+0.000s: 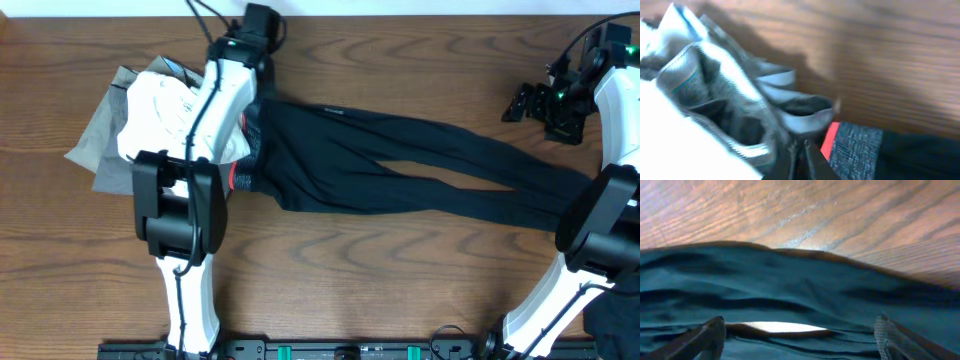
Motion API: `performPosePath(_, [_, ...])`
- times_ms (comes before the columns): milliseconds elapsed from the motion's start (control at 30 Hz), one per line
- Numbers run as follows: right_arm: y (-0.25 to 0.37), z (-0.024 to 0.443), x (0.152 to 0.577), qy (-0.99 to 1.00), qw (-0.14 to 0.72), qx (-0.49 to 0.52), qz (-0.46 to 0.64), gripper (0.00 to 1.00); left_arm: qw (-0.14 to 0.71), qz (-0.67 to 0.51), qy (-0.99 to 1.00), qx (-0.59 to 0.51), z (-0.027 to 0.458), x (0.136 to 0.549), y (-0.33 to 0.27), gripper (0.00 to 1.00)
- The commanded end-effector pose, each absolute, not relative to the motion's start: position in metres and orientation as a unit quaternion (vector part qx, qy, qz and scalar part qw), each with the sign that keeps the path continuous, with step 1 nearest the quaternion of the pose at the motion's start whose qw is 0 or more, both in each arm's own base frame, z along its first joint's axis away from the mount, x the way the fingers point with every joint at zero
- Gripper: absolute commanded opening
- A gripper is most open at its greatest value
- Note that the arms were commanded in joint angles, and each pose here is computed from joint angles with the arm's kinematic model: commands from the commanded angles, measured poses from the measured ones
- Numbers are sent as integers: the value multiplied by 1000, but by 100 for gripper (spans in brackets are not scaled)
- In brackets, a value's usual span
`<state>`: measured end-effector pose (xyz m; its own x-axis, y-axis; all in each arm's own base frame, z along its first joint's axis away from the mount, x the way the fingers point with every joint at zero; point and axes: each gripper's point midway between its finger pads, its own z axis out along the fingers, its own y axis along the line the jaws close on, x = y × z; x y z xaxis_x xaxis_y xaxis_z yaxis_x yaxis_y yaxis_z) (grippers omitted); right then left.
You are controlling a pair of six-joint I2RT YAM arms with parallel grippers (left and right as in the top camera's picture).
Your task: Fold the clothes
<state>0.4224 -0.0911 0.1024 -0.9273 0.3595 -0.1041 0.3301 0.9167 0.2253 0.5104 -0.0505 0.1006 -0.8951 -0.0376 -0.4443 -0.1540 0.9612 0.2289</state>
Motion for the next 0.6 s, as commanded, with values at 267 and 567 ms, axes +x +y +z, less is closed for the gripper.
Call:
performPosePath(267, [-150,75,400,965,54,257,1,97,262,124,954,-83,146,509,-38,44])
performPosePath(567, [-186,28,340,937,-9,350,2,87,280,65,955,-75,213,472,-48,58])
